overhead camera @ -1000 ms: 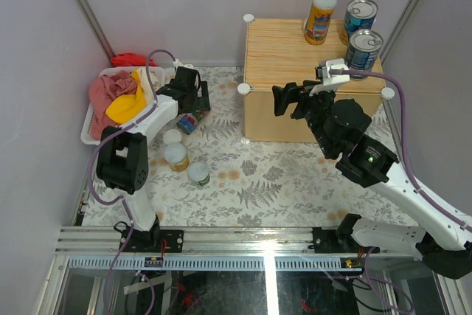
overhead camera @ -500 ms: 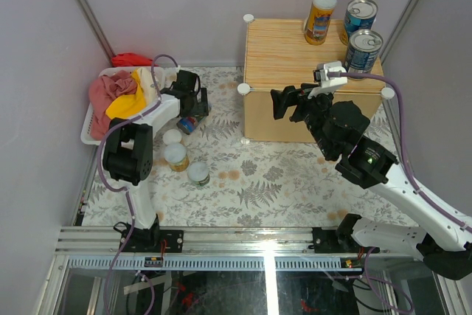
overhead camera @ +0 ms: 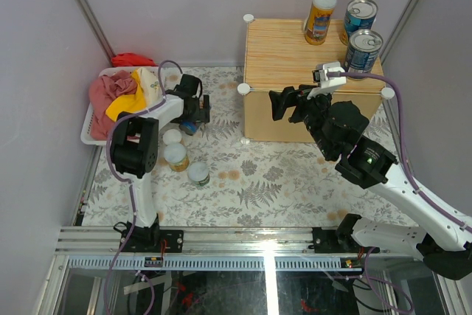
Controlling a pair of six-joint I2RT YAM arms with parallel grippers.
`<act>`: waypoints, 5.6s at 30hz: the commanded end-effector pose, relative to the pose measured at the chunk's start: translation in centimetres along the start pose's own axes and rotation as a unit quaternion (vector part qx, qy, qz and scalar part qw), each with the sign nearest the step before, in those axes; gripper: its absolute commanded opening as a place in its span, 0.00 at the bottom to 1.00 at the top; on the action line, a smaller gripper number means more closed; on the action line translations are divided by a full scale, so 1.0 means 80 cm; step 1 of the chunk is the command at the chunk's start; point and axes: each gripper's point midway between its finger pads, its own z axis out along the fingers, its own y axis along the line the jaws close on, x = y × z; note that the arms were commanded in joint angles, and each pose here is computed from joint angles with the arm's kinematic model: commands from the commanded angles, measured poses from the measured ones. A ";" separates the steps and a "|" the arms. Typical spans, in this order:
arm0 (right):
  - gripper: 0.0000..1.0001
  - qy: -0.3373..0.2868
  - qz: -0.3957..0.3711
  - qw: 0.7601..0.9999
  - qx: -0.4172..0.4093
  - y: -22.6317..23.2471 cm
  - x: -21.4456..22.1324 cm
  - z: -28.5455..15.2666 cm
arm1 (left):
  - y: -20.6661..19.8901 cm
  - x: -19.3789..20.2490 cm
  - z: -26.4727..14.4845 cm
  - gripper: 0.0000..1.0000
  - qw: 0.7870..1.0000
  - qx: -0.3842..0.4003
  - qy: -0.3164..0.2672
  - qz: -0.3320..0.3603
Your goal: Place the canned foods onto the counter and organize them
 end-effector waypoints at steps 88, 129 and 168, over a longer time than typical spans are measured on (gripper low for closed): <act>0.99 0.149 0.348 0.904 -0.198 0.147 0.103 -0.002 | -0.173 0.048 -0.519 0.00 0.788 0.521 -0.324 -0.039; 0.09 0.101 0.317 0.920 -0.207 0.155 0.071 0.046 | -0.202 0.058 -0.510 0.02 0.780 0.544 -0.304 -0.054; 0.00 -0.115 0.002 0.993 -0.037 0.061 -0.144 0.128 | -0.114 0.072 -0.485 1.00 0.824 0.436 -0.307 -0.194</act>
